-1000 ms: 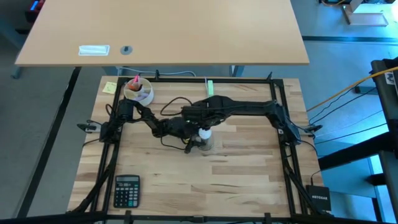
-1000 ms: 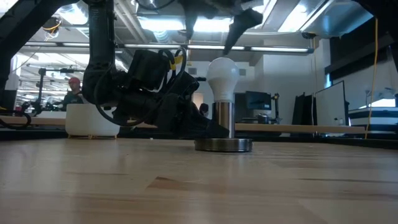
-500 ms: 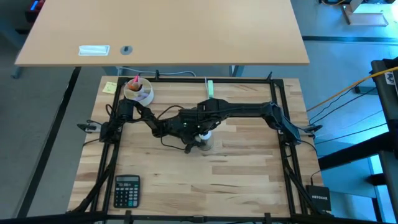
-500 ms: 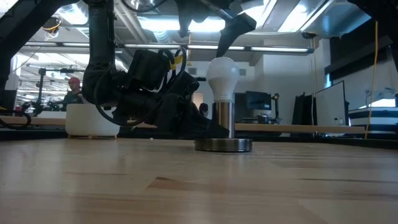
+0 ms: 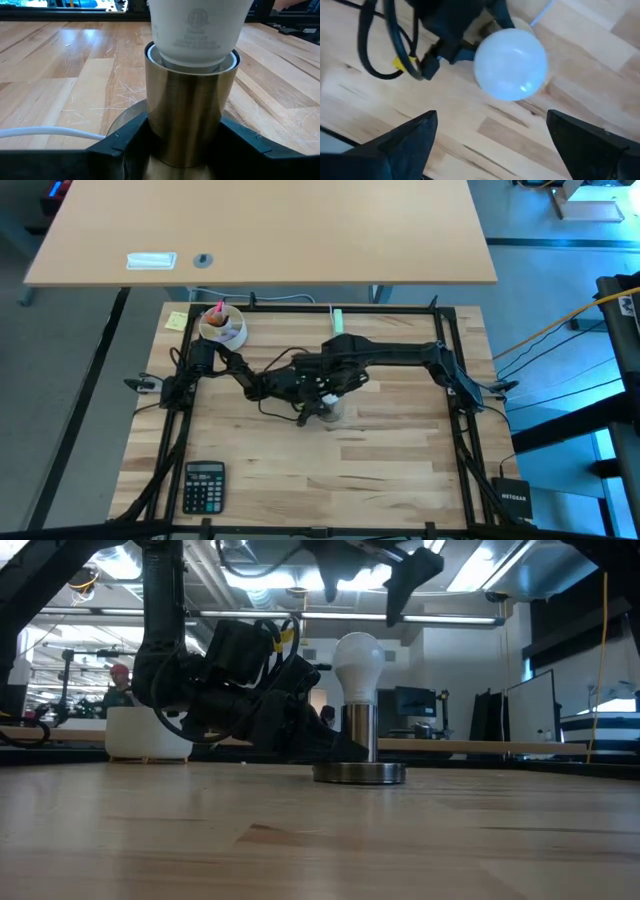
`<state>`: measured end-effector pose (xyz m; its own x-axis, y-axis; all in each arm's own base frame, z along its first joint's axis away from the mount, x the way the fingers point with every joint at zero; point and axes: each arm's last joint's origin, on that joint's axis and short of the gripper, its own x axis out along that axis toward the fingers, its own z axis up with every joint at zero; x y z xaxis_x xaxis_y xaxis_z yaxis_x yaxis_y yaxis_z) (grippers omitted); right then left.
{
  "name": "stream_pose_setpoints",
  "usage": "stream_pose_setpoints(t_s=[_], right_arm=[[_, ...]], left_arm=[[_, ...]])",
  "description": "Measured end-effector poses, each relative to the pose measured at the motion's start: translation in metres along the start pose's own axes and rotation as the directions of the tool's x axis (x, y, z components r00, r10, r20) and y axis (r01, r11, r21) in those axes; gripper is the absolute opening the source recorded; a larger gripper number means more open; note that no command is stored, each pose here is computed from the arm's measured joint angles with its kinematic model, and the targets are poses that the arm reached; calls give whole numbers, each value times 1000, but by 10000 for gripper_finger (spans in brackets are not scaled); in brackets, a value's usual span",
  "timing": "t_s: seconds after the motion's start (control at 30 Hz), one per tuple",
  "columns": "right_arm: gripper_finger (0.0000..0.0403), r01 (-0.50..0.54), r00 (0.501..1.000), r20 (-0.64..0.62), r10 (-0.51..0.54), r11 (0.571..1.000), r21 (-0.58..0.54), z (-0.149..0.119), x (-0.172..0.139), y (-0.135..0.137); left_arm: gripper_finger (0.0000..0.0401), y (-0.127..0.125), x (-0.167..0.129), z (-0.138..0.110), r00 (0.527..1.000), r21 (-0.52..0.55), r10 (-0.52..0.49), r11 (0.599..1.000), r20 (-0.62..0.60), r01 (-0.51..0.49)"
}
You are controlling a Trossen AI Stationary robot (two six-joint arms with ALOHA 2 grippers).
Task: Screw lightbulb
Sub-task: Remove the lightbulb from the lamp
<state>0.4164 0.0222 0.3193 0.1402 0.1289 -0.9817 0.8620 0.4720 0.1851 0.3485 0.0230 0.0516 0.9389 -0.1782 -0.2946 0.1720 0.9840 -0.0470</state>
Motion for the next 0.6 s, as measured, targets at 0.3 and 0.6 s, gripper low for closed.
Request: stream_pose_setpoints(t_s=[0.3,0.6], right_arm=[[374,77,994,73,-82,995,64,-5,17,5],[374,97,994,31,-102,987,127,13,53,-3]], left_arm=[[192,0,0,0,1000,-1,0,1000,0,0],[192,0,0,0,1000,4,0,1000,0,0]])
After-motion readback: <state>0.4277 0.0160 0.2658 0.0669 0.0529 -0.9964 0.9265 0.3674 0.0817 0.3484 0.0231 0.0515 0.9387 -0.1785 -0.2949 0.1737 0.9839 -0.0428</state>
